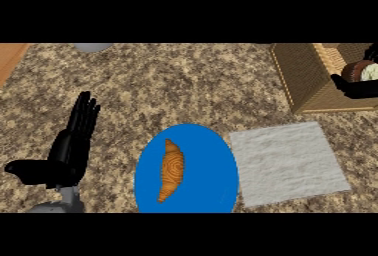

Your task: Pick the cupcake from the placemat and place it in the basket

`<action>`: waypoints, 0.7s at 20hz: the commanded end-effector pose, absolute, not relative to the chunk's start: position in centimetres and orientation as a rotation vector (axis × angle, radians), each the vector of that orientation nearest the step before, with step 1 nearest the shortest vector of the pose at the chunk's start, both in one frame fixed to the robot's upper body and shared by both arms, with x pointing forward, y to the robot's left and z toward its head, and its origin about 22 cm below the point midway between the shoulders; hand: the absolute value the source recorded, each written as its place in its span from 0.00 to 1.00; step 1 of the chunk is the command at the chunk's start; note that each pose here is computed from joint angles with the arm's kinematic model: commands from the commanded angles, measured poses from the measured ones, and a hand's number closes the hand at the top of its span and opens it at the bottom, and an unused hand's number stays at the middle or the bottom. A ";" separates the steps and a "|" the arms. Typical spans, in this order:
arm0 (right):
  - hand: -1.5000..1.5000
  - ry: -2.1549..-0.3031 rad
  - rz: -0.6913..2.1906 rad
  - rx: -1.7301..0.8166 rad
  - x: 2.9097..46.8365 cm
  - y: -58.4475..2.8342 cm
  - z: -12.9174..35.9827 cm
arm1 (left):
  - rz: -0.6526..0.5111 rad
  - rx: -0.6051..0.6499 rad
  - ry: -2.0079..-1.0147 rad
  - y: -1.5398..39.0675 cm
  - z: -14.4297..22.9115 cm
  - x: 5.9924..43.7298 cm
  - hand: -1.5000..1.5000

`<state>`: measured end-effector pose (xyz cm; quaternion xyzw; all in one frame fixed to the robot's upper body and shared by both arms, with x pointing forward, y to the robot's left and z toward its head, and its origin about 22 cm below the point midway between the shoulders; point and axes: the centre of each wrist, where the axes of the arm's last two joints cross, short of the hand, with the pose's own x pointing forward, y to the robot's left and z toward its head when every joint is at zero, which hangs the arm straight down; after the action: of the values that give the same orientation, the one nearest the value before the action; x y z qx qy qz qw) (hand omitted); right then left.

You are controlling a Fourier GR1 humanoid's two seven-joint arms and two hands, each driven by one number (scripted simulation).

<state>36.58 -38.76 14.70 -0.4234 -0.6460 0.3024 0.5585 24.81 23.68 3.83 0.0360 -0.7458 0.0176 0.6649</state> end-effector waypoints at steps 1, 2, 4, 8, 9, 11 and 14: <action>1.00 -1.479 0.685 -0.976 36.3 -40.9 11.7 | 0.040 0.085 -1.675 24.0 3.1 23.3 0.50; 1.00 -1.488 0.671 -0.947 37.2 -39.3 10.3 | 0.036 0.080 -1.687 23.9 2.9 25.7 0.50; 1.00 -1.485 0.694 -0.953 36.8 -39.9 9.3 | 0.034 0.076 -1.685 23.9 3.6 25.0 0.50; 1.00 -1.462 0.648 -0.969 36.7 -42.3 9.4 | 0.050 0.050 -1.671 22.8 2.9 23.1 0.50; 1.00 -1.478 0.649 -0.961 37.8 -41.5 10.8 | 0.053 0.071 -1.681 22.2 3.5 24.9 0.50; 1.00 -1.460 0.631 -0.943 37.6 -42.6 11.4 | 0.041 0.068 -1.693 21.5 2.9 24.6 0.50; 1.00 -1.421 0.552 -0.997 36.7 -42.6 8.7 | 0.042 0.091 -1.676 23.1 3.3 24.5 0.50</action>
<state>37.95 -40.83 11.68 -0.4063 -0.6678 0.2622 0.5659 24.42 22.90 3.12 0.0343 -0.7430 0.0182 0.6681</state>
